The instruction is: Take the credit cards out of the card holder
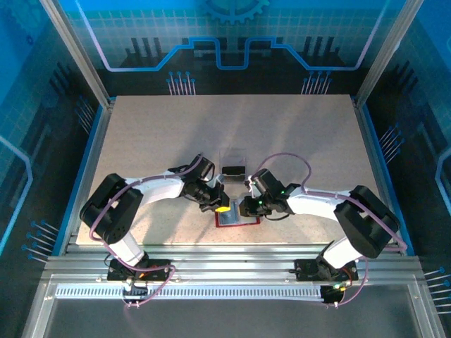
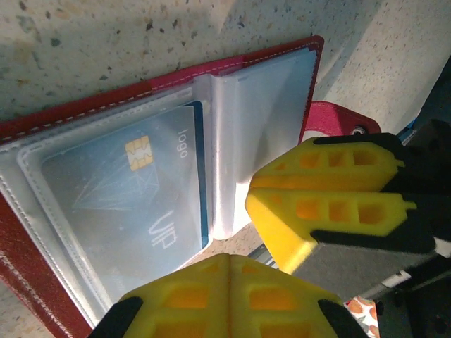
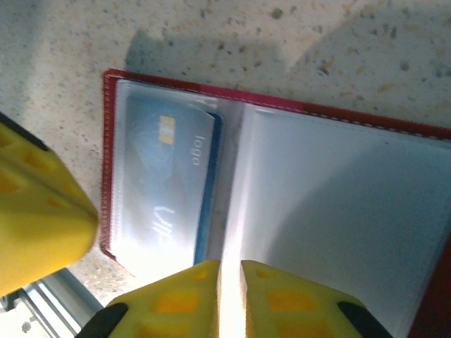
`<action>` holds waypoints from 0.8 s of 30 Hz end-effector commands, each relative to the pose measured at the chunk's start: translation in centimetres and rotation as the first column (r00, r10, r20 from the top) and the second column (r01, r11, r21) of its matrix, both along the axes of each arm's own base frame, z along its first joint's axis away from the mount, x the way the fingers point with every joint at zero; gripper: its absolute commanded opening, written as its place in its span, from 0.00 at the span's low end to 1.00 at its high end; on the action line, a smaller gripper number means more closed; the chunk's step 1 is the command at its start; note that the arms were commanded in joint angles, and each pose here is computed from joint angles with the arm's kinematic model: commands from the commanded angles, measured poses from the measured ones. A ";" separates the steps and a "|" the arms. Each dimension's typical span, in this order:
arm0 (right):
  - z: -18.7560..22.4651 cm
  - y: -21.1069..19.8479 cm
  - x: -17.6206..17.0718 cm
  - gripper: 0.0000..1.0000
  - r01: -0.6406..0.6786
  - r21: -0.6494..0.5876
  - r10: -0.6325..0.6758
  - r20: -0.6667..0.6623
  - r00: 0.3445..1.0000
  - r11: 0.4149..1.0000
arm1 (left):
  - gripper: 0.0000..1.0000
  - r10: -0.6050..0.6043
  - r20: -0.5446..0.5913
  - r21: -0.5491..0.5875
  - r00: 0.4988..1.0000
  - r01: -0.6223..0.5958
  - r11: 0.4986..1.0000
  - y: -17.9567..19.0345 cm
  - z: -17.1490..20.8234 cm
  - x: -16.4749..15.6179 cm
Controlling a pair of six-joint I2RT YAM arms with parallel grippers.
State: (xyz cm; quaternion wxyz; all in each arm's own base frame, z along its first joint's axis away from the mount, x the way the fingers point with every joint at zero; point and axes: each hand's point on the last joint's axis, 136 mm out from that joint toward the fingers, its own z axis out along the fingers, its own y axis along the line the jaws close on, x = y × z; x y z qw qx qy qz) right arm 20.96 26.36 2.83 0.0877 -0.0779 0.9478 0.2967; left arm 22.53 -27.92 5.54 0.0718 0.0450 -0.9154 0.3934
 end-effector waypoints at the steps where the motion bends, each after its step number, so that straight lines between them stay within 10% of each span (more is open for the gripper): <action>1: -1.9 -1.5 -0.2 0.13 0.044 -0.067 -0.047 -0.042 0.998 0.997 | 0.05 -0.011 -0.023 0.049 1.000 0.012 0.999 0.6 -1.2 -0.7; 24: 3.6 2.6 1.5 0.20 0.085 0.153 -0.074 -0.072 0.995 0.985 | 0.02 -0.010 -0.054 0.098 0.998 0.015 0.995 1.8 -3.3 -2.2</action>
